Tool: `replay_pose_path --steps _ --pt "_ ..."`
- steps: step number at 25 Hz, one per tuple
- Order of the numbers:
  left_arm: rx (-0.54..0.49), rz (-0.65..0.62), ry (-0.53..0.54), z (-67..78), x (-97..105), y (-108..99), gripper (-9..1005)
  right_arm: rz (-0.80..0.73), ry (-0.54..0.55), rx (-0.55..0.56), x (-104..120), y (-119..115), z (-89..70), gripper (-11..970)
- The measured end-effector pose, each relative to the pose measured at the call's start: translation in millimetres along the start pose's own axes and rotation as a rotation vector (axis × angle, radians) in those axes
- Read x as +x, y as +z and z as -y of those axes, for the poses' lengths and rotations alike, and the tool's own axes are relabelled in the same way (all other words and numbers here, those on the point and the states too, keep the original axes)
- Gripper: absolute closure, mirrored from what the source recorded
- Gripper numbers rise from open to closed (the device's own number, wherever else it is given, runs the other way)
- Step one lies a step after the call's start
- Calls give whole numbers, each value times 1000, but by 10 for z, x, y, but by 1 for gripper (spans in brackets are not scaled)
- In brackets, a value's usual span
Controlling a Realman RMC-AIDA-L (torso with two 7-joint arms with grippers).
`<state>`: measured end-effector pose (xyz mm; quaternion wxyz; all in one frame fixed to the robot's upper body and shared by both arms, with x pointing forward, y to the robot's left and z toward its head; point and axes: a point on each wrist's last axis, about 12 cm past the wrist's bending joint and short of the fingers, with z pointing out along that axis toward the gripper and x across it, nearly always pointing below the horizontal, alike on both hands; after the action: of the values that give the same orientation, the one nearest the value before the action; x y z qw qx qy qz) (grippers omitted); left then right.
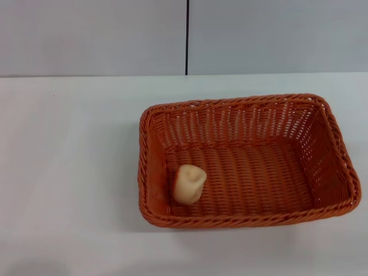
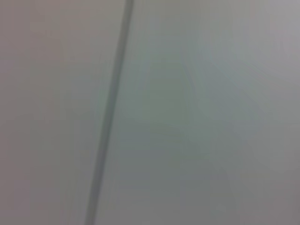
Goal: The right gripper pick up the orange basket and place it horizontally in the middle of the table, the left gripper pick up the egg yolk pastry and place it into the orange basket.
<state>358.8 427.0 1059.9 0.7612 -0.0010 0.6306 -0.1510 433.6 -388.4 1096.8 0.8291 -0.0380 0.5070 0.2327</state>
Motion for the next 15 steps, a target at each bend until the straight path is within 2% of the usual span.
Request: replay_pose_path --steps 1,4,6,9,11,15 --pt "-22 -2 2 -13 2 -37 155 34 -25 77 -18 -89 55 562" --pt "-125 -9 -2 -73 24 -187 149 46 -45 122 -25 -154 81 432" --pt "-165 -12 -7 -102 39 -219 149 65 -56 199 10 -239 101 345" --pt "-183 -14 -8 -120 45 -225 149 91 -85 242 43 -264 89 223" --pt "-203 -4 -19 -122 60 -229 149 150 -173 270 61 -244 41 142" --pt "-243 27 -30 -110 100 -233 149 179 -211 277 74 -211 16 142"
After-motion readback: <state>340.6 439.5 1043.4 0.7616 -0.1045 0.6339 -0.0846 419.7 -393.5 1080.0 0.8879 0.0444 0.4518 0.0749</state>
